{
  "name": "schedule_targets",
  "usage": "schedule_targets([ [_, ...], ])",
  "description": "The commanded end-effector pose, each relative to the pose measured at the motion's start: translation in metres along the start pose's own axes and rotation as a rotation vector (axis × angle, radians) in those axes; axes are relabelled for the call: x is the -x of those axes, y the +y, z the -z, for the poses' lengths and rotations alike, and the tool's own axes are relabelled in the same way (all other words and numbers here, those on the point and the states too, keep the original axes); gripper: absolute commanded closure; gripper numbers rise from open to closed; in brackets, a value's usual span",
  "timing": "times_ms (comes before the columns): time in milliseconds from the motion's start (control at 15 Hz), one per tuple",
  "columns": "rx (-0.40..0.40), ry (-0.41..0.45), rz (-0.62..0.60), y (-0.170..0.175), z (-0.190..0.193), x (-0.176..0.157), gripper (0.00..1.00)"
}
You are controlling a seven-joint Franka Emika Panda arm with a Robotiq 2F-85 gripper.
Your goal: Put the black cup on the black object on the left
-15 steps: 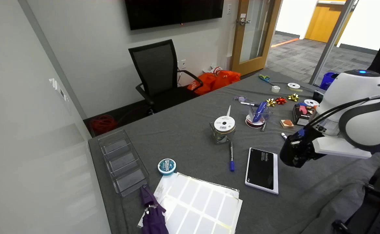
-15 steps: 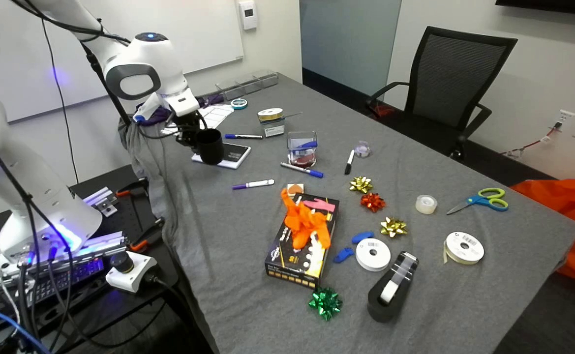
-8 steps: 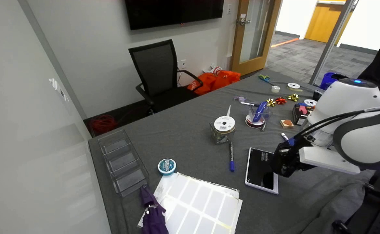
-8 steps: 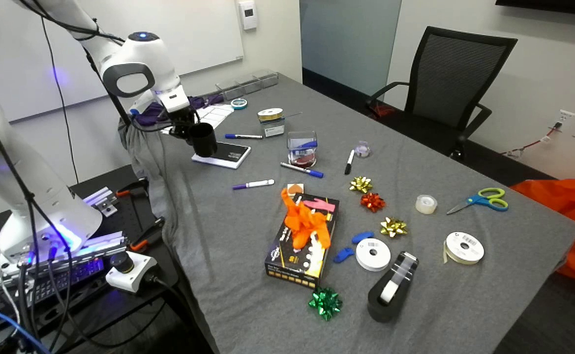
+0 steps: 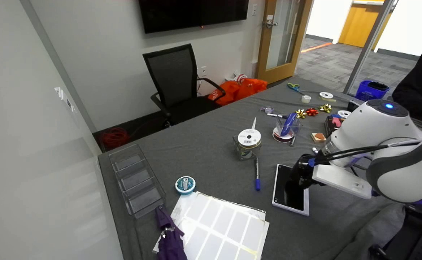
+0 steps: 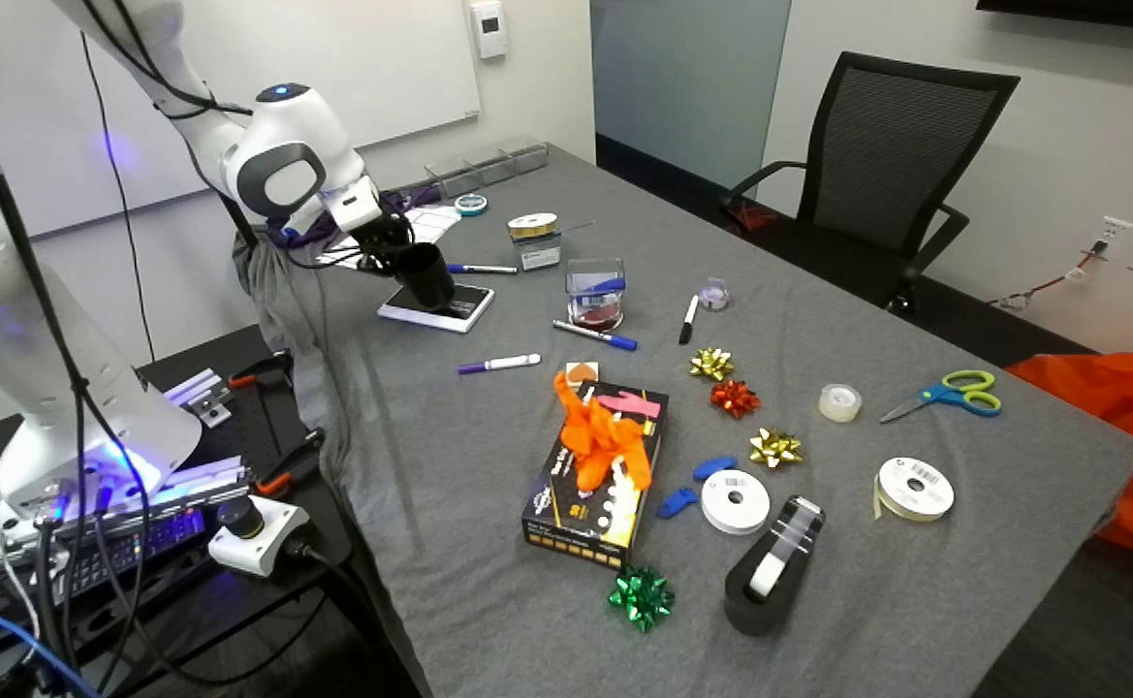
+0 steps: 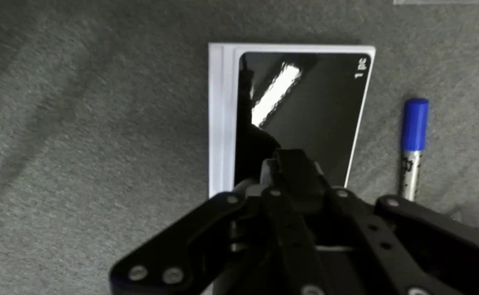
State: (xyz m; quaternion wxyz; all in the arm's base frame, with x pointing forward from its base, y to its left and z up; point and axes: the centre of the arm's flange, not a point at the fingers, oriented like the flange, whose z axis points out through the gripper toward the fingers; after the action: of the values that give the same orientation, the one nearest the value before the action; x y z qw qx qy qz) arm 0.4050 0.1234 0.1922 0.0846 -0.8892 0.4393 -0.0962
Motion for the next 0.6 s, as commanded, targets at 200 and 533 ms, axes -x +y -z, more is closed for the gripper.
schedule_targets([
  [200,0.017,0.116,-0.073,-0.024,-0.025,-0.003,0.54],
  [533,0.010,0.127,-0.078,-0.036,-0.028,0.009,0.17],
])
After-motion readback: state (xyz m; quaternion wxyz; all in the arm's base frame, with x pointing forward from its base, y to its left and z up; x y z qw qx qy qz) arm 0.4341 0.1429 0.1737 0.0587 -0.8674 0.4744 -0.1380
